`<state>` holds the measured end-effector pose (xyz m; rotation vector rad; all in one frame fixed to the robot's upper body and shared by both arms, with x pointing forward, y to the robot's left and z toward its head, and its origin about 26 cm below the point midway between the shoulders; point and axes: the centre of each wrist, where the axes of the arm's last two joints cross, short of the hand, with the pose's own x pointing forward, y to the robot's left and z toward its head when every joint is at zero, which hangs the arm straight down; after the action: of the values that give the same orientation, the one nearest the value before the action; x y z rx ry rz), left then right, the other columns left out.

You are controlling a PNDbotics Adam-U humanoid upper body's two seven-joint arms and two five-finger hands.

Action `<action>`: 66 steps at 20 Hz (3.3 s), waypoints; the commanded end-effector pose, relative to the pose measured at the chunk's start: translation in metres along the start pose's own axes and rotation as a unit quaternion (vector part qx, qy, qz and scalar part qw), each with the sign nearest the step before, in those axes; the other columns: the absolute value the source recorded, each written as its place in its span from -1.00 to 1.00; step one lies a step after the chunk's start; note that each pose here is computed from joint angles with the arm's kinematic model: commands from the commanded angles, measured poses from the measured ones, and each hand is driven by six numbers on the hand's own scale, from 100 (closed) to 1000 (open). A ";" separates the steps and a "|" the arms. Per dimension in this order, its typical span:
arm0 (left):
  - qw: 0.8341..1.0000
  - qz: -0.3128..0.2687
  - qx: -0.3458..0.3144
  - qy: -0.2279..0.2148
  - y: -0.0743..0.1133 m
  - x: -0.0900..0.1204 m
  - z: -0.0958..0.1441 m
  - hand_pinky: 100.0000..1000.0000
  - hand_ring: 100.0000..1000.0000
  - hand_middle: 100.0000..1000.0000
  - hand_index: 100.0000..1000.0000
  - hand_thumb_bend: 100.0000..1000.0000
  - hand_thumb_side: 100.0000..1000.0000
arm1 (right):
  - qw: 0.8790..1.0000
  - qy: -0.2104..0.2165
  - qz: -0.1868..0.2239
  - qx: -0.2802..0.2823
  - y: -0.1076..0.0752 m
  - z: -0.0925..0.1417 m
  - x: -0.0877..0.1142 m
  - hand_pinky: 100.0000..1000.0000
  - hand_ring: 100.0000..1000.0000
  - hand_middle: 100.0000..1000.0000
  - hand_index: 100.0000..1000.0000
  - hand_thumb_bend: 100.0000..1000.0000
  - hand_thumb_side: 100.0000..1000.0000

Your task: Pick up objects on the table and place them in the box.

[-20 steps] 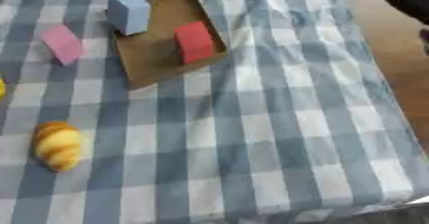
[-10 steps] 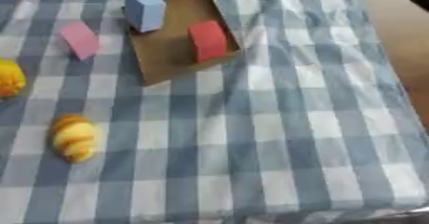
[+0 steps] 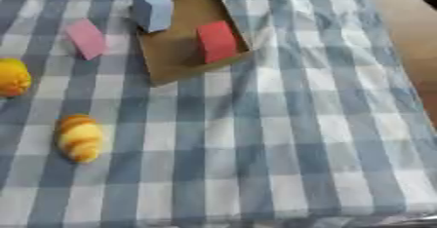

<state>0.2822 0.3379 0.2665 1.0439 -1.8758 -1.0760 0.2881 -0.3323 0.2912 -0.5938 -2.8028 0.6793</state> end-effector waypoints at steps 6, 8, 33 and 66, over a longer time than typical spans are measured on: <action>0.992 -0.069 -0.107 -0.016 0.025 0.030 -0.034 0.88 0.74 0.58 0.77 0.40 -0.44 | 1.000 -0.013 -0.001 0.005 -0.004 -0.012 0.005 0.41 0.39 0.35 0.48 -1.00 -0.11; 0.988 -0.075 -0.135 -0.014 0.024 0.031 -0.044 0.88 0.74 0.59 0.80 0.42 -0.43 | 1.000 -0.013 -0.003 0.004 -0.004 -0.013 0.006 0.41 0.39 0.34 0.48 -1.00 -0.11; 0.955 -0.097 -0.275 0.059 -0.010 -0.008 -0.082 0.77 0.68 0.55 0.75 0.02 -0.64 | 1.000 -0.002 -0.025 -0.009 0.003 -0.015 0.006 0.41 0.39 0.33 0.47 -1.00 -0.07; 0.929 -0.174 -0.314 0.088 -0.042 -0.029 -0.088 0.54 0.48 0.34 0.45 -1.00 -0.80 | 0.998 0.012 -0.054 -0.015 0.012 -0.009 0.004 0.41 0.39 0.32 0.47 -1.00 -0.07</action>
<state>0.3842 0.3200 0.2446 1.0030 -1.0846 -1.5899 0.2945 -0.3169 0.2863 -0.4485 -2.7800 0.5883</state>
